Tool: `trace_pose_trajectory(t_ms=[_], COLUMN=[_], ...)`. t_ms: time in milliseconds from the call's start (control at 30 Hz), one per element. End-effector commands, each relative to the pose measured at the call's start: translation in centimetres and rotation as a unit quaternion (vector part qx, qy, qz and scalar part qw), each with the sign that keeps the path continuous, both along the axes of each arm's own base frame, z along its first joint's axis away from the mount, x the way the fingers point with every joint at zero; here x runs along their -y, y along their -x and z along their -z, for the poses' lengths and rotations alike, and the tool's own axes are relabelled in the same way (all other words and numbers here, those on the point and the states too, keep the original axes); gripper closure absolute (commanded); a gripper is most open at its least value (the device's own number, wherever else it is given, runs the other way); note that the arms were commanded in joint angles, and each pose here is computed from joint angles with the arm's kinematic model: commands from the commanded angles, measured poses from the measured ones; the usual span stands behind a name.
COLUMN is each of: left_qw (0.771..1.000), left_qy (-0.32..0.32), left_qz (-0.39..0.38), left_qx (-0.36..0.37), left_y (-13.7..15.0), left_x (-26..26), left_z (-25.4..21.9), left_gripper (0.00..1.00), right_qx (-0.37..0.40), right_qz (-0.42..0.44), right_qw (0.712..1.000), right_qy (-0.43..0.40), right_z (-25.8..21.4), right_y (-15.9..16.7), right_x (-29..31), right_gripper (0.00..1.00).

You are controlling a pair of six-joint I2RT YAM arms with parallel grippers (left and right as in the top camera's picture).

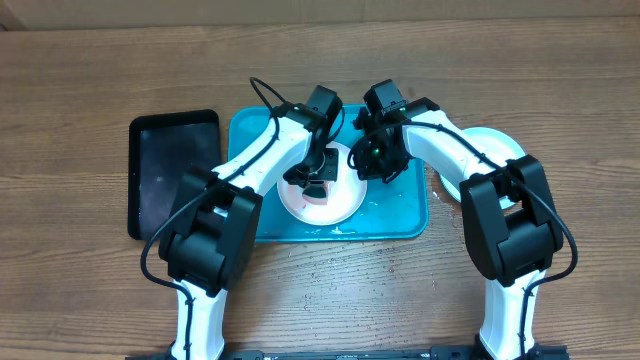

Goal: Clean dirty plates on tray and stack at the side
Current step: 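Scrub the white plate with the sponge in the left gripper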

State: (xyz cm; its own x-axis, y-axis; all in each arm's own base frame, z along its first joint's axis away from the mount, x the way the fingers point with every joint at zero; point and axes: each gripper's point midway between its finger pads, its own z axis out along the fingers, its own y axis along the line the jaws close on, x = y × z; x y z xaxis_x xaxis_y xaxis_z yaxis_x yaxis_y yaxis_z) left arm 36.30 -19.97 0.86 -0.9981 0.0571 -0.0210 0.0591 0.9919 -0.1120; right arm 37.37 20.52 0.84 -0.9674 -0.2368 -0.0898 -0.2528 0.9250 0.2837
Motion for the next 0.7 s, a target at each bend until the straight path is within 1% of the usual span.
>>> trace_pose_trajectory(t_ms=[0,100,267,433,567,667], left_qw=[0.999,0.998,0.993,0.992,0.992,0.991], left_qy=[-0.017,-0.032,-0.113,-0.121,-0.122,-0.127], left_qz=[0.003,0.007,0.001,-0.006,-0.026,-0.035], left_qx=[-0.043,-0.045,-0.026,-0.024,-0.016,0.002], left_y=[1.4,1.8,1.7,1.9,1.8,1.3], left_x=[-1.9,-2.1,-4.2,-4.3,-4.5,-4.7], left_z=[1.7,1.7,1.7,2.0,2.7,3.2], left_gripper=[0.96,0.96,0.96,0.96,0.96,0.96], right_qx=[0.001,0.002,0.004,0.003,0.001,0.000], right_qz=[0.002,0.002,0.003,0.003,0.003,0.003], right_qw=[1.000,1.000,0.999,0.999,0.999,0.999], right_qy=[0.029,0.029,0.036,0.038,0.039,0.039], right_z=[0.9,0.9,0.9,0.9,1.0,1.0], right_y=[-0.1,-0.1,-0.2,-0.1,0.0,0.0], right_x=[1.3,1.3,1.5,1.6,1.6,1.7], right_gripper=[0.96,0.96,0.96,0.96,0.96,0.96])
